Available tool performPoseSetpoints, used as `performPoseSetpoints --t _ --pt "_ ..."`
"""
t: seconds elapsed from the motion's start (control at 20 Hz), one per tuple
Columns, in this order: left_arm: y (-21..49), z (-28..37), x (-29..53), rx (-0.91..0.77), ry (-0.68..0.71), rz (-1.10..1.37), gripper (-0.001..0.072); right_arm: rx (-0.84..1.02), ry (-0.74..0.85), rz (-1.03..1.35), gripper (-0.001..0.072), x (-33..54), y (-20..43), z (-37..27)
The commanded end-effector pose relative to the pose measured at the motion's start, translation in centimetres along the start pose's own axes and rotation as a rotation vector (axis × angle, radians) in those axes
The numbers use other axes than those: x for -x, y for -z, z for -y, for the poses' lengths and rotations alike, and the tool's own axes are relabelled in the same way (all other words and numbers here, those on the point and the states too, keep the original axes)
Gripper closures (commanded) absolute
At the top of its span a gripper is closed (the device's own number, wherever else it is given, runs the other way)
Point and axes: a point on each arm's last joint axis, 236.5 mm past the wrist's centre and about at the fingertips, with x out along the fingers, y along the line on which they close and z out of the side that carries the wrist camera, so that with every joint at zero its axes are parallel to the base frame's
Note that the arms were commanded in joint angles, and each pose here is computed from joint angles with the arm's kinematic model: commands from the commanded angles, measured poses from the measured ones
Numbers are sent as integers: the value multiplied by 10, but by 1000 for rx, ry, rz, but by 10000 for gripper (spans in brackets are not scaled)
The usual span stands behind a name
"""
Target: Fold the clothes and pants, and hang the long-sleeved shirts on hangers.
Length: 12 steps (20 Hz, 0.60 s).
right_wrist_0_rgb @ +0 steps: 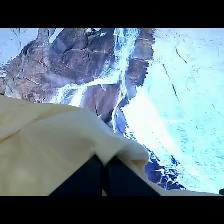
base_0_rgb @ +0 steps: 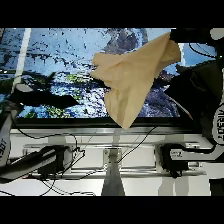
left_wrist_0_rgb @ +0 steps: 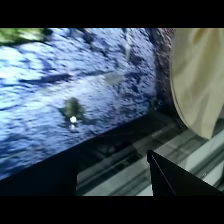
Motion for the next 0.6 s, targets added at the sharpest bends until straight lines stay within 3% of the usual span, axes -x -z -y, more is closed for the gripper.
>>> performPoseSetpoints --t 0.0,0.25,0.55 --pt "36 47 -65 21 46 -95 226 -1 13 -1 699 2 -1 3" --pt "62 119 -130 48 170 -186 225 -1 5 -24 699 2 5 1" --pt "109 144 -178 4 143 -357 225 -1 -2 -42 699 2 9 0"
